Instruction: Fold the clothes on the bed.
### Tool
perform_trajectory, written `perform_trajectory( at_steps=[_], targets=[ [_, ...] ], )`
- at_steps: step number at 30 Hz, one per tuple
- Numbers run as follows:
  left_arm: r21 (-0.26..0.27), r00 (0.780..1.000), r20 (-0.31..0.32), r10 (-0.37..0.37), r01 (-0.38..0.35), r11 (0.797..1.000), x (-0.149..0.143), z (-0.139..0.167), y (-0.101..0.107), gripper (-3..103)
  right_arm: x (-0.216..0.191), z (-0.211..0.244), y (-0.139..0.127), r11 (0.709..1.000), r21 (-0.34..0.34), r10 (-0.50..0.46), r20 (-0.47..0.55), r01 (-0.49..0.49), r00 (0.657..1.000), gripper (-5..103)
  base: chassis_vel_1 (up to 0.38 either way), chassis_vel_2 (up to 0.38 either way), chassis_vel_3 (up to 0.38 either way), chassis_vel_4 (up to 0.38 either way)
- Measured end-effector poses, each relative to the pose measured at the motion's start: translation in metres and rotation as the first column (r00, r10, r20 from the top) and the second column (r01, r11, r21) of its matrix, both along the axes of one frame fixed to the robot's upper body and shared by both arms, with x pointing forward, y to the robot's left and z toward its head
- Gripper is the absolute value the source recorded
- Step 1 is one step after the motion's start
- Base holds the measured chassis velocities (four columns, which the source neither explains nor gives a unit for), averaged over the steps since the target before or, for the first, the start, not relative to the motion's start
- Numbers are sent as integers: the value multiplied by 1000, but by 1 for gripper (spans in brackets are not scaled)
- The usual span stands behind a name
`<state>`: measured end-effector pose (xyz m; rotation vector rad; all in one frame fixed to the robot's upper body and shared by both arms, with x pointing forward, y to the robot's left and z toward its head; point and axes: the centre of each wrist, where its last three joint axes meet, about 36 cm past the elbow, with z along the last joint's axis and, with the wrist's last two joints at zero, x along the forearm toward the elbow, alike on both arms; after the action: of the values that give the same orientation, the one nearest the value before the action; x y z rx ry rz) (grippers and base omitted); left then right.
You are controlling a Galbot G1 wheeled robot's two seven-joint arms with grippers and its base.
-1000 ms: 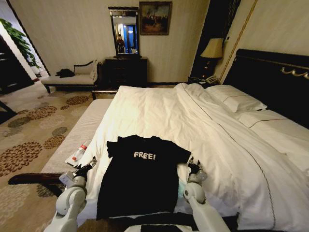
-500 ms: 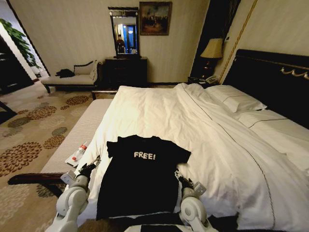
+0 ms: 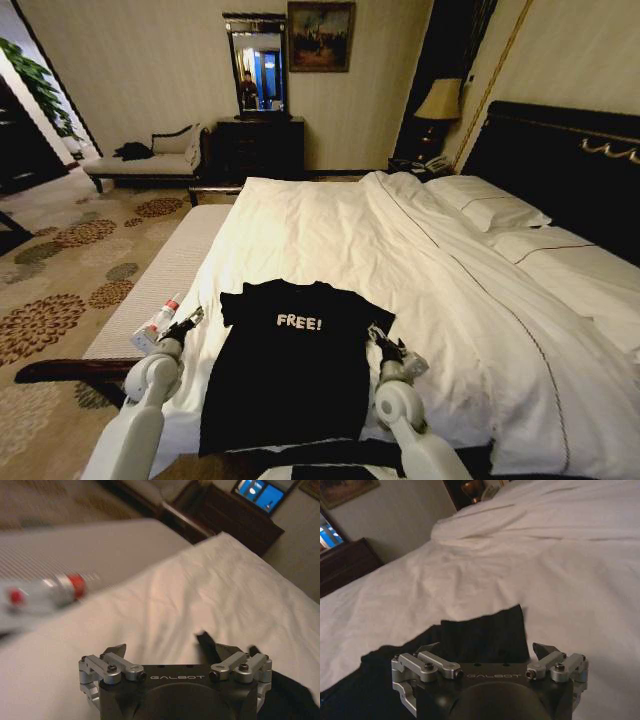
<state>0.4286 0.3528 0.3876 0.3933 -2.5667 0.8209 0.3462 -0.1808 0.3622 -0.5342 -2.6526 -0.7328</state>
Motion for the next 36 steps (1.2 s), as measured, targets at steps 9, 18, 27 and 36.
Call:
perform_trajectory(
  at_steps=[9, 18, 27, 36],
  targets=[
    [-166, 996, 11, -84, 85, 982, 47, -26, -36, 100, 10, -8, -1, 1000, 0, -13, -31, 13, 999, 100, 0, 0, 0, 0],
    [-221, 997, 10, -79, 79, 972, 55, -37, -51, 100, 9, -12, 3, 1000, -1, -12, -49, 12, 999, 100, 0, 0, 0, 0],
    [-213, 998, 22, -61, 64, 975, 49, -39, -43, 76, 7, -13, 3, 1000, -5, -18, -59, 17, 998, 100, 0, 0, 0, 0],
    [-197, 998, 19, -52, 55, 979, 47, -40, -40, 44, 3, -14, 4, 1000, -6, -16, -66, 16, 998, 100, 0, 0, 0, 0]
  ],
)
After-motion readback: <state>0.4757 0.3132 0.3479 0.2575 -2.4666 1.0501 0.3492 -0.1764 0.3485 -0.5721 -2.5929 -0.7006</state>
